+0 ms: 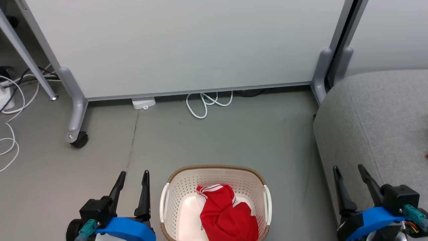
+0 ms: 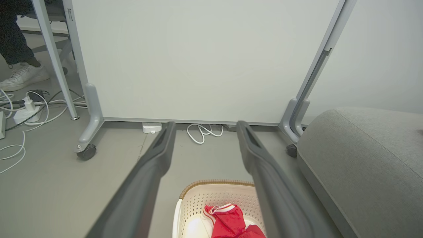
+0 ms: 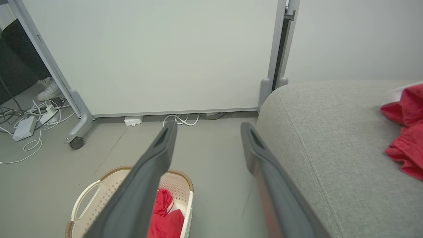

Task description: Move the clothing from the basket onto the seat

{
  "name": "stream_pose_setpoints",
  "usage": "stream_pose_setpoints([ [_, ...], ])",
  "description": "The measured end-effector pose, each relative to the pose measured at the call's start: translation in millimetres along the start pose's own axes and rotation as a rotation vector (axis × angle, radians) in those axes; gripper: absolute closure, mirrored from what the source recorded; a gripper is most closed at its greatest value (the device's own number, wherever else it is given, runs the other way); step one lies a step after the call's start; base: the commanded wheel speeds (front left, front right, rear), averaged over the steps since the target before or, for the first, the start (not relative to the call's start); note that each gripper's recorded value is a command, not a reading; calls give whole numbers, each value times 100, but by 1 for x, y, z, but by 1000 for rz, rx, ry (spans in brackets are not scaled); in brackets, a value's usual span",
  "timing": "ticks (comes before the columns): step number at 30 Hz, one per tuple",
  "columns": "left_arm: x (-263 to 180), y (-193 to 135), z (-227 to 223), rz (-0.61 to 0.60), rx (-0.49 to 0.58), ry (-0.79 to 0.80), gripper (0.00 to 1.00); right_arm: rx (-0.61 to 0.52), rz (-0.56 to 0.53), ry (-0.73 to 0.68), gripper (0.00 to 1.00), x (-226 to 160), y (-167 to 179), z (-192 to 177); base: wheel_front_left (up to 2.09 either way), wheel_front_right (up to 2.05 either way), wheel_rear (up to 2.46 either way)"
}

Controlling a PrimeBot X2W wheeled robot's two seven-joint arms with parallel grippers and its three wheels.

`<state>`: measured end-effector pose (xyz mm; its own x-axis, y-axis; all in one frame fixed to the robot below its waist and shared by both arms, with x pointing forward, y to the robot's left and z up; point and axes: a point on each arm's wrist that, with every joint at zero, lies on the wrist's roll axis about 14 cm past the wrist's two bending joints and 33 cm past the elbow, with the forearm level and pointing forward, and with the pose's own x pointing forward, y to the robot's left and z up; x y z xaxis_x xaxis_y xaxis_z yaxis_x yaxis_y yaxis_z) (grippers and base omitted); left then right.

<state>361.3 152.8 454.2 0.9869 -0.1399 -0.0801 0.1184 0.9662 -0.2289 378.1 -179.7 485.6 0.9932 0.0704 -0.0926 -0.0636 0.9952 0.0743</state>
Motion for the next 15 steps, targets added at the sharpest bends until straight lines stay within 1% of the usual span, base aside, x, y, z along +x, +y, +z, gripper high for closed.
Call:
stream_pose_setpoints([
  [4,9,-5,-7,-18,-2,22,0,0,1,-8,0,6,0,2,0,0,0],
  [8,25,-17,-16,-57,0,53,0,0,-6,5,0,14,-3,-3,0,0,0],
  [15,62,-31,-49,-117,-5,147,0,-6,-9,31,0,40,-7,-13,0,0,0],
])
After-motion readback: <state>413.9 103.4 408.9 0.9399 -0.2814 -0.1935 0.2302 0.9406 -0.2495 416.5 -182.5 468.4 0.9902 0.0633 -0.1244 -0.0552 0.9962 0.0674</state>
